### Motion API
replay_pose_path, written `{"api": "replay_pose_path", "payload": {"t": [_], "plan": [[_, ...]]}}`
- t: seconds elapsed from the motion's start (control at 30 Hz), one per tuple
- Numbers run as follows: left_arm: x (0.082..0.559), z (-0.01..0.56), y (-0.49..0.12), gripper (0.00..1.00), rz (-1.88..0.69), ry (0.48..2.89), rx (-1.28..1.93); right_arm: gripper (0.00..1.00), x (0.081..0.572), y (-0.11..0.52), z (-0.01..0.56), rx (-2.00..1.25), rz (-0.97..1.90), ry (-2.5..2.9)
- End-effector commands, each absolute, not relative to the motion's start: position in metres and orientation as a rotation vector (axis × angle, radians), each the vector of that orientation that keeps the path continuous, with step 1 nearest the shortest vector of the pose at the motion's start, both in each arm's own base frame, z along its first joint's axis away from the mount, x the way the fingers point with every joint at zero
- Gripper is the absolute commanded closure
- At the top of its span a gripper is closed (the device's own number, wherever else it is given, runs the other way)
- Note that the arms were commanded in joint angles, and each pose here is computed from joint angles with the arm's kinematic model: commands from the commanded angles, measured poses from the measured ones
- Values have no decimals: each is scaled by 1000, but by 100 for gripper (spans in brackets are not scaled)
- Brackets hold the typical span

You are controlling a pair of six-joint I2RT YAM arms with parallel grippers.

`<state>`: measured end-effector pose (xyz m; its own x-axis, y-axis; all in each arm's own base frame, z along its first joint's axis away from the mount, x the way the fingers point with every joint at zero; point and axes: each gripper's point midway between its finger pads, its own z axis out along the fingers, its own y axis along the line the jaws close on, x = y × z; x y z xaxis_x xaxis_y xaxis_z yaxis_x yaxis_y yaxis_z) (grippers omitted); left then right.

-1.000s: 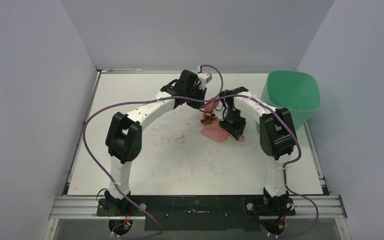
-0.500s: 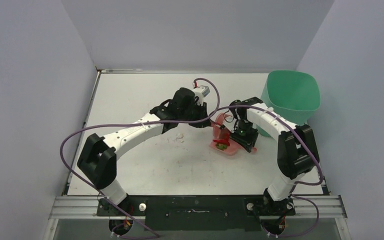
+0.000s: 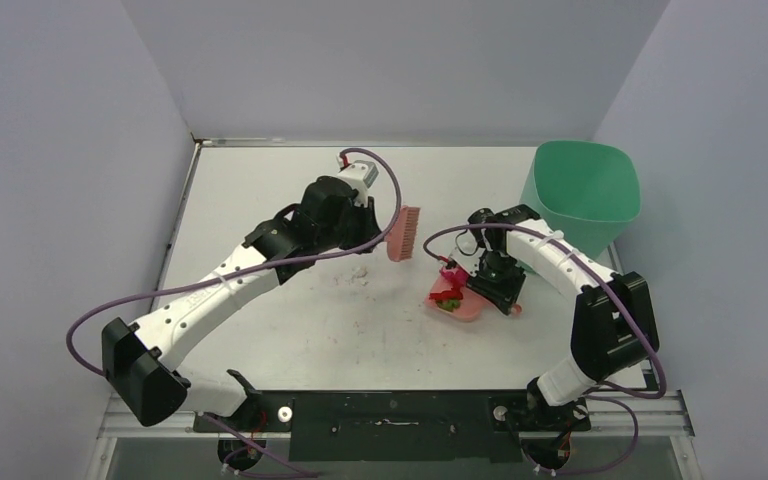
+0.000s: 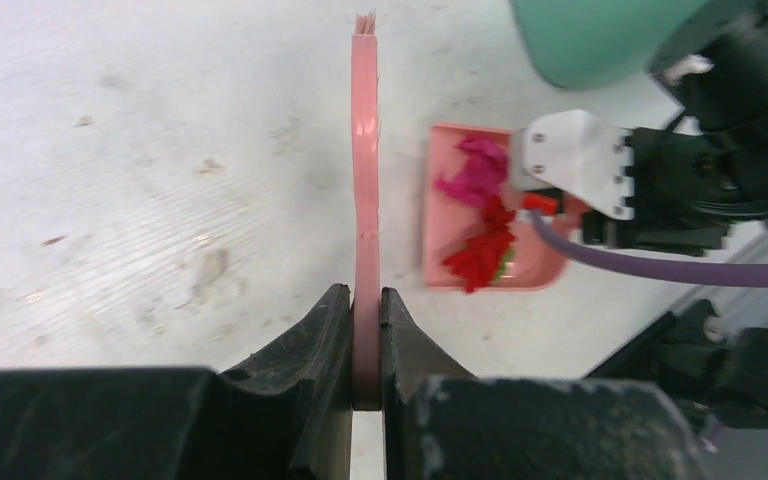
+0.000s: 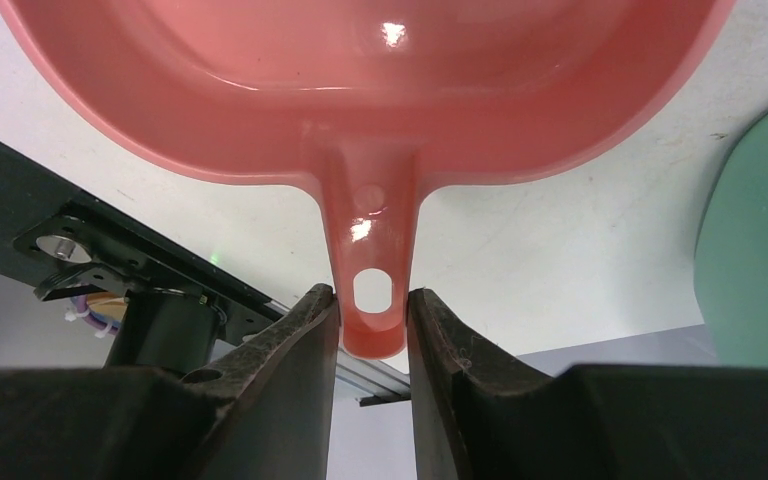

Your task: Sweep away the paper scraps from the table

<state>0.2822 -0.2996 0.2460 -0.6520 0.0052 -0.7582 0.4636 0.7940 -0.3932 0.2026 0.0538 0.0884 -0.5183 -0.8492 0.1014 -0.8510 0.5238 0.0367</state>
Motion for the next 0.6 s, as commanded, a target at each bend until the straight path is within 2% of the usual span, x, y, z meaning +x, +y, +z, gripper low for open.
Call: {"api": "replay_pose_path", "payload": {"t": [0.0,0.3,0.47,0.57], "plan": [[292,274,-235,100,-400,2144,309,95,199,54,96,1541,19,-2668],[298,239,-160,100,59,2316,345,95,196,54,90,1565,40,-2628],[304,208,-158,100,160,2415,397,95,199,59,84,1572,67,-2598],[308,190,-174,100,111,2459,433,95,200,68,78,1580,62,-2573]]}}
